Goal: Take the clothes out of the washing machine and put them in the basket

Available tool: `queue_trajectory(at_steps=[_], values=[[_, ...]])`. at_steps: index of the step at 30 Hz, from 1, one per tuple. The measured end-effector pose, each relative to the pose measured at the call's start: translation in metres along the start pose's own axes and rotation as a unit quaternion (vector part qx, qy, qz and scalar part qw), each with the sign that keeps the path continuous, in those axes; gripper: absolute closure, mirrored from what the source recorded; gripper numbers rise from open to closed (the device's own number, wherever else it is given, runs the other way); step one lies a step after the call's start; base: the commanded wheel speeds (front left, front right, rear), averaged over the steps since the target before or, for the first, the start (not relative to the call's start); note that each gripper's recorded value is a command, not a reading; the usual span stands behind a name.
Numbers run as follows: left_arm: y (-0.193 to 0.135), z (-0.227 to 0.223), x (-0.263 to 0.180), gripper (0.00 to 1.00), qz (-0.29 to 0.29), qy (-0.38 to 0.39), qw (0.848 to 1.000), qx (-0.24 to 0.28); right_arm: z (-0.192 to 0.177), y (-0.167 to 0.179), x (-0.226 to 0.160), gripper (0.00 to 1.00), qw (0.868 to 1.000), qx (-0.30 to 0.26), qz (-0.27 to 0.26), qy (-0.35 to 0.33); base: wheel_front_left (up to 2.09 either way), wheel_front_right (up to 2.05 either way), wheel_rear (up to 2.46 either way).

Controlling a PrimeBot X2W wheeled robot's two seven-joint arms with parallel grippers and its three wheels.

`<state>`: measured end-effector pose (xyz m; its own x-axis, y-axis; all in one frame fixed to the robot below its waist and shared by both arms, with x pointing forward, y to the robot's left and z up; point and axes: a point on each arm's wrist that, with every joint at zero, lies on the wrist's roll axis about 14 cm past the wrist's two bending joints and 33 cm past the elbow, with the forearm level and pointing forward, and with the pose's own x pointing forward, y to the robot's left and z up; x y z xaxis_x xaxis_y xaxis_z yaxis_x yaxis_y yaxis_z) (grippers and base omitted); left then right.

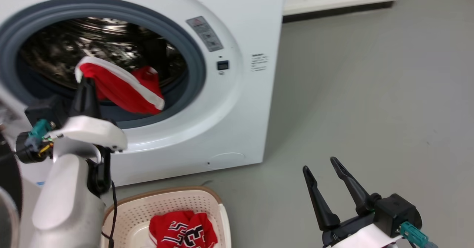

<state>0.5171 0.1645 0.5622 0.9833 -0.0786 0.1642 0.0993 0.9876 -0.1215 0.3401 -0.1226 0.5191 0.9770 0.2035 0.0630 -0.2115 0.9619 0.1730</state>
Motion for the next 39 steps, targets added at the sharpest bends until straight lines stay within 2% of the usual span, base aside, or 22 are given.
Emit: queue_trajectory(at_steps=[10,19,33,39], values=[[0.009,0.026,-0.062,1.00,0.021,-0.049,0.999,-0.006,0.004,0.019,0.009,0.00,0.999,-0.002,0.036,-0.003,0.00,0.00,0.00],[-0.002,0.015,-0.115,1.00,0.029,-0.030,0.999,-0.002,-0.002,0.029,0.014,0.00,0.998,0.002,0.055,0.007,0.00,0.00,0.00],[-0.026,0.030,-0.134,1.00,0.030,-0.053,0.998,-0.004,-0.012,0.026,0.025,0.00,0.998,0.002,0.054,0.021,0.00,0.00,0.00],[-0.024,-0.009,-0.137,1.00,0.043,0.012,0.999,-0.017,-0.018,0.027,0.035,0.00,0.998,0.002,0.059,0.030,0.00,0.00,0.00]])
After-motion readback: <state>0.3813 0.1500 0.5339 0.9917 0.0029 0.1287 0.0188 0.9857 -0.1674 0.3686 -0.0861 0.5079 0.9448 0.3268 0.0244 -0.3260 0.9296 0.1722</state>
